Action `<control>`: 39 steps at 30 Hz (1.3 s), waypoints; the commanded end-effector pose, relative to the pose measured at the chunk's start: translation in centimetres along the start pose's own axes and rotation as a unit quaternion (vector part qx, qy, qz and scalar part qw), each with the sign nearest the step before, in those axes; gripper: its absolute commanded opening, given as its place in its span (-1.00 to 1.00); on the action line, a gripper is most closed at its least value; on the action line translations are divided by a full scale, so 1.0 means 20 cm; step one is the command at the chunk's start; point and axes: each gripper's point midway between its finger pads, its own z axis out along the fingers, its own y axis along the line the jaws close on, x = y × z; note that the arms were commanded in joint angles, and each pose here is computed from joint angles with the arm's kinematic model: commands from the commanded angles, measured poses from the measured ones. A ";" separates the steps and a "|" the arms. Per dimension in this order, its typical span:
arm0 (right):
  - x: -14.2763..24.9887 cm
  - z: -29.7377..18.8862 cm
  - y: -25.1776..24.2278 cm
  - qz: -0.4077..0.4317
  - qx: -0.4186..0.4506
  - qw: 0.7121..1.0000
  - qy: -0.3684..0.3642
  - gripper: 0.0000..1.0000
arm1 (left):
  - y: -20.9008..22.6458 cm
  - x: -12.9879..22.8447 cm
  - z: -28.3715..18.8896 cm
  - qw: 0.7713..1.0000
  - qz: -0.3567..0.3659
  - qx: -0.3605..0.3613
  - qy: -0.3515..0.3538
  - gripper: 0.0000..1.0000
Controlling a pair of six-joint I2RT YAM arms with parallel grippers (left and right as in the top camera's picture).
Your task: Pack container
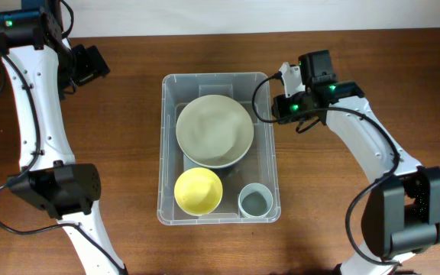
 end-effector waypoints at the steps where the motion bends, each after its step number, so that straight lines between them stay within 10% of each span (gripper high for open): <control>1: -0.04 0.03 0.03 -0.005 -0.009 1.000 -0.011 -0.56 | 0.00 0.00 -0.07 1.000 -0.005 0.004 -0.014 0.99; 18: -0.17 0.01 -0.06 -0.017 0.040 0.997 -0.061 -0.54 | 0.01 0.00 -0.07 1.000 -0.005 0.004 -0.014 0.99; 27: -0.39 -0.30 -0.22 -0.009 0.151 0.980 -0.127 0.37 | -0.04 -0.04 -0.07 0.999 0.036 0.014 -0.035 0.99; 39: -0.55 -0.64 -0.41 0.084 0.171 0.959 -0.210 0.67 | -0.45 -0.13 -0.14 0.960 0.236 0.009 -0.152 0.99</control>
